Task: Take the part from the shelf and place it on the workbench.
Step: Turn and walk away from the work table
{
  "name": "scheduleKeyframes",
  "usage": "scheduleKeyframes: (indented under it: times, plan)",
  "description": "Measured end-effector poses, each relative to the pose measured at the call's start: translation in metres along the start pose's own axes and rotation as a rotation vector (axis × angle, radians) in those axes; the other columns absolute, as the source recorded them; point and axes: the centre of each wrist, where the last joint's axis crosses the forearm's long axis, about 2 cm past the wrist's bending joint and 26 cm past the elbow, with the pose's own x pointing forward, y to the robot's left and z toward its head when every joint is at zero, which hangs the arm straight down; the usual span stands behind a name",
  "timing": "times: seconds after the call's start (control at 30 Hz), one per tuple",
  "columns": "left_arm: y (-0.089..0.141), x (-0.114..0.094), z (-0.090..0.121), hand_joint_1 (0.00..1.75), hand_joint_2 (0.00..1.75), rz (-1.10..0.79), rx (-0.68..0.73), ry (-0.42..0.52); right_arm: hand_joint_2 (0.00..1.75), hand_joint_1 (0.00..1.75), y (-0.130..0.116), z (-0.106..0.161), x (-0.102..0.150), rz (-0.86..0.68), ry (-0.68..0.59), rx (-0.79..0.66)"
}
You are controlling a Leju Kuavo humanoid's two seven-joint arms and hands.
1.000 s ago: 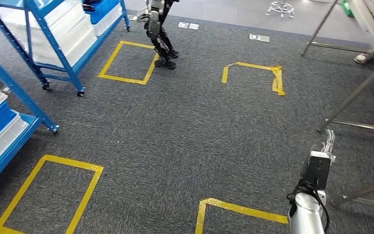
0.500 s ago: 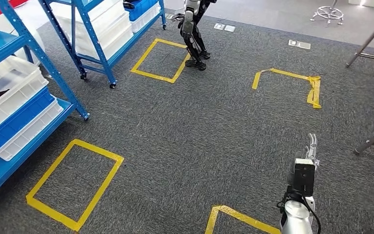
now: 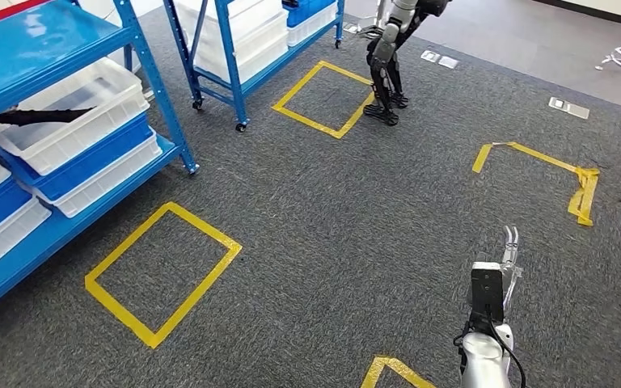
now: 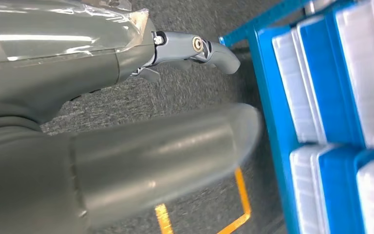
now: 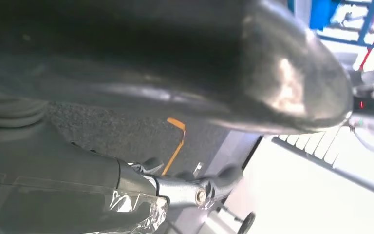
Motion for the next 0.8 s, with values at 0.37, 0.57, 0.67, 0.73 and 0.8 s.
scheduleKeyframes:
  times: [0.37, 0.57, 0.67, 0.73, 0.8]
  plan:
    - [0.0026, -0.0033, 0.0050, 0.00, 0.00, -0.005, 0.000, 0.015, 0.00, 0.00, -0.0024, 0.0038, -0.0056, 0.014, 0.024, 0.006]
    - [0.0005, -0.0024, 0.0029, 0.00, 0.00, -0.008, -0.006, 0.012, 0.00, 0.00, -0.0017, 0.0046, -0.0061, 0.018, 0.029, 0.000]
    - [0.0005, -0.0030, 0.0032, 0.00, 0.00, -0.009, -0.007, 0.016, 0.00, 0.00, -0.0015, 0.0057, -0.0067, 0.019, 0.032, -0.002]
    - [0.0003, -0.0022, 0.0014, 0.00, 0.00, -0.009, -0.007, 0.012, 0.00, 0.00, -0.0011, 0.0059, -0.0066, 0.020, 0.033, -0.003]
    - [-0.0009, -0.0010, -0.0007, 0.00, 0.00, -0.007, -0.008, 0.008, 0.00, 0.00, -0.0013, 0.0056, -0.0065, 0.021, 0.032, -0.006]
